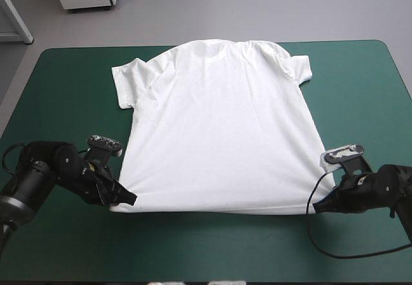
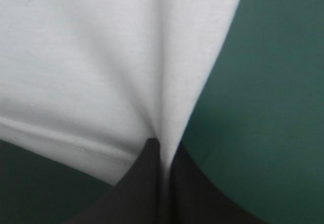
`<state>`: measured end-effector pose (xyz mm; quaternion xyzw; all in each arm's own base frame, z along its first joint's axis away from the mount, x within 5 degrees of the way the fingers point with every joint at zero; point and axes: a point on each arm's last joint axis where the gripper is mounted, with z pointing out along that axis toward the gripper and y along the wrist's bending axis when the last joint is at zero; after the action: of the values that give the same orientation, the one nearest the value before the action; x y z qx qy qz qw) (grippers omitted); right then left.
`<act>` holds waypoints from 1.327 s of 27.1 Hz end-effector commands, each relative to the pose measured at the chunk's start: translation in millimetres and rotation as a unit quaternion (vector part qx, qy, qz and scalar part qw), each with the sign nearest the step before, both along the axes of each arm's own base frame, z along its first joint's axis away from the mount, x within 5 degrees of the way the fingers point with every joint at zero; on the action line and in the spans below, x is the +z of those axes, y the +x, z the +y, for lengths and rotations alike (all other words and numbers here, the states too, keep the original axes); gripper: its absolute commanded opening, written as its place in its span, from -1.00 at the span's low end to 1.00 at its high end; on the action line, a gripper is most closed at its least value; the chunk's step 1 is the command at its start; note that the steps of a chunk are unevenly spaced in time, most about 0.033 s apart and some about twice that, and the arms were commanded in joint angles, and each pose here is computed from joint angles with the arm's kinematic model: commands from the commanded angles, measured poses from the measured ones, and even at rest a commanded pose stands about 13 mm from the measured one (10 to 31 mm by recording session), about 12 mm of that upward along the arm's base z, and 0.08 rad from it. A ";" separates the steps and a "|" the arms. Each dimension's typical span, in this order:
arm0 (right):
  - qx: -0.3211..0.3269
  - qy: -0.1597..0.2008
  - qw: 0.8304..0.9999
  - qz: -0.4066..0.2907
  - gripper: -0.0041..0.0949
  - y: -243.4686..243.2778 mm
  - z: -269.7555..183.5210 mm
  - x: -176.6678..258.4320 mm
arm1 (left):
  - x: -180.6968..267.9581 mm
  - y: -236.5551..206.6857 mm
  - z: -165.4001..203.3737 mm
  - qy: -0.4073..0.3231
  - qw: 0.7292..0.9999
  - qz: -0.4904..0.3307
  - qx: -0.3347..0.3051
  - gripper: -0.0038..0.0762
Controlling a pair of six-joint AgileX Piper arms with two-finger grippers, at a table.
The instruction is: Fold the cloth
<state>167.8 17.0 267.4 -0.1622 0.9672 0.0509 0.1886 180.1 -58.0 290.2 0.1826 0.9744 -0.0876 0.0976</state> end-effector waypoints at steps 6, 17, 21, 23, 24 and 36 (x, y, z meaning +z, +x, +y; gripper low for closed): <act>0.016 -0.029 0.998 0.045 -0.95 -34.9 3.5 -9.6 | -0.8 -25.4 4.0 0.023 0.999 0.022 -0.002 -0.93; -0.001 -0.050 0.997 0.063 -0.95 -50.9 -2.2 -16.4 | -29.0 -41.9 2.5 0.020 0.997 0.080 -0.001 -0.93; 0.000 -0.051 0.996 0.074 -0.95 -53.6 -2.5 -22.6 | -36.4 -45.7 3.4 0.023 0.995 0.095 -0.001 -0.93; -0.001 -0.051 0.996 0.077 -0.95 -54.2 -2.5 -24.0 | -36.4 -45.8 3.2 0.022 0.995 0.095 -0.001 -0.93; -0.006 -0.049 0.996 0.078 -0.95 -54.2 -2.5 -24.0 | -36.3 -45.8 3.0 0.021 0.995 0.096 0.000 -0.93; -0.035 -0.038 0.996 0.075 0.17 -53.3 -2.1 1.9 | -25.2 -50.7 -4.2 -0.033 0.996 0.086 0.010 0.00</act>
<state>111.4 14.9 250.6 -0.1395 0.9861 0.0233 0.0876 138.0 -59.4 249.4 0.1616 0.9801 -0.1121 0.0258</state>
